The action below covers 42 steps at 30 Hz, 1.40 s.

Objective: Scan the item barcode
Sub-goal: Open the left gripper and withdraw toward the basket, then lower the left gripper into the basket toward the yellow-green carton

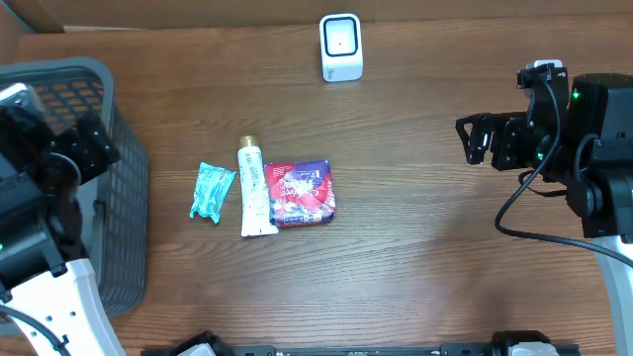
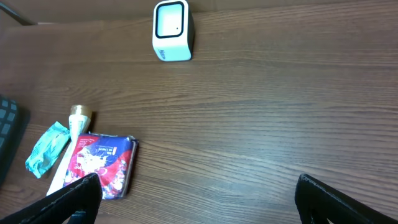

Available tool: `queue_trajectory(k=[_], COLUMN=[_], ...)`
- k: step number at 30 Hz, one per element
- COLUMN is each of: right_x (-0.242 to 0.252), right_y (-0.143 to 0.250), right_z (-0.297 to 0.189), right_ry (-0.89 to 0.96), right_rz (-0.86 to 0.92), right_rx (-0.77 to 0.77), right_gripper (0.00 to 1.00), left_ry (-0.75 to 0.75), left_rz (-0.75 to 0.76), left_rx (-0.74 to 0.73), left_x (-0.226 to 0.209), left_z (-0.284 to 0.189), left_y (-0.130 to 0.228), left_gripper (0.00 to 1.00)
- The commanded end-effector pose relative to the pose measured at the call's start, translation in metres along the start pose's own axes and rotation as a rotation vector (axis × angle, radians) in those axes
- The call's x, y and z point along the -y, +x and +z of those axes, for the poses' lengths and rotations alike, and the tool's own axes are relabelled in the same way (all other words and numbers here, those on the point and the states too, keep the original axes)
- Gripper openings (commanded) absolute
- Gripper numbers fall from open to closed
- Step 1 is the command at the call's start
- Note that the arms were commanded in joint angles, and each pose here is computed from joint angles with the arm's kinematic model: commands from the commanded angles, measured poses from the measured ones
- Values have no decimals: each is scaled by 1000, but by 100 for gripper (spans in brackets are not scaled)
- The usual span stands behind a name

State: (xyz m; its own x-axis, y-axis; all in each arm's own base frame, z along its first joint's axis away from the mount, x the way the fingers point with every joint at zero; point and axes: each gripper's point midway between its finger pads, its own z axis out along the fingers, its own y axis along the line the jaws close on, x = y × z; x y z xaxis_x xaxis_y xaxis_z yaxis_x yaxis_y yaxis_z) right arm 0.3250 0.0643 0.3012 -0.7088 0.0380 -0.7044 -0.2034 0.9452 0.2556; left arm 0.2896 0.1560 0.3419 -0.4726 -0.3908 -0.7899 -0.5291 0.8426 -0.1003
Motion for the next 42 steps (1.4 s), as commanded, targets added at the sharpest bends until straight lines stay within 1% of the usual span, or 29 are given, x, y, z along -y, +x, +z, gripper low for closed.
queue_trajectory(k=[1, 4, 8, 14, 18, 23, 26, 30, 32, 36, 39, 42], right_x=[-4, -4, -4, -4, -4, -4, -4, -4, -4, -4, -4, -4], right_y=[-11, -11, -11, -11, -11, -11, -11, -11, -11, -11, -11, -11], right_z=[-9, -9, -9, -9, -9, -9, -9, -9, -9, -9, -9, -9], right_ry=[-2, -2, -2, -2, -2, -2, -2, -2, -2, -2, -2, -2], right_rz=[-11, -11, -11, -11, -11, -11, -11, -11, -11, -11, -11, -11], right_rx=[39, 39, 39, 39, 39, 39, 39, 39, 39, 39, 39, 39], right_gripper=[100, 100, 100, 100, 100, 100, 100, 100, 100, 100, 100, 100], left_ry=[-133, -234, -294, -319, -350, -396, -425, -414, -429, -410, -406, -399], left_rz=[-7, -68, -169, -180, -169, -82, -35, 36, 70, 179, 242, 281], left_rx=[-16, -102, -192, -313, -368, -427, -466, -493, -479, -448, -451, -483], left_x=[-35, -66, -92, -107, -115, -128, -136, -139, -144, -150, -156, -163], left_z=[-3, 8, 31, 78, 97, 110, 118, 132, 138, 149, 153, 157], left_y=[1, 17, 34, 54, 65, 82, 104, 127, 129, 125, 123, 129], left_gripper=[85, 86, 85, 81, 81, 81, 82, 84, 87, 91, 91, 92])
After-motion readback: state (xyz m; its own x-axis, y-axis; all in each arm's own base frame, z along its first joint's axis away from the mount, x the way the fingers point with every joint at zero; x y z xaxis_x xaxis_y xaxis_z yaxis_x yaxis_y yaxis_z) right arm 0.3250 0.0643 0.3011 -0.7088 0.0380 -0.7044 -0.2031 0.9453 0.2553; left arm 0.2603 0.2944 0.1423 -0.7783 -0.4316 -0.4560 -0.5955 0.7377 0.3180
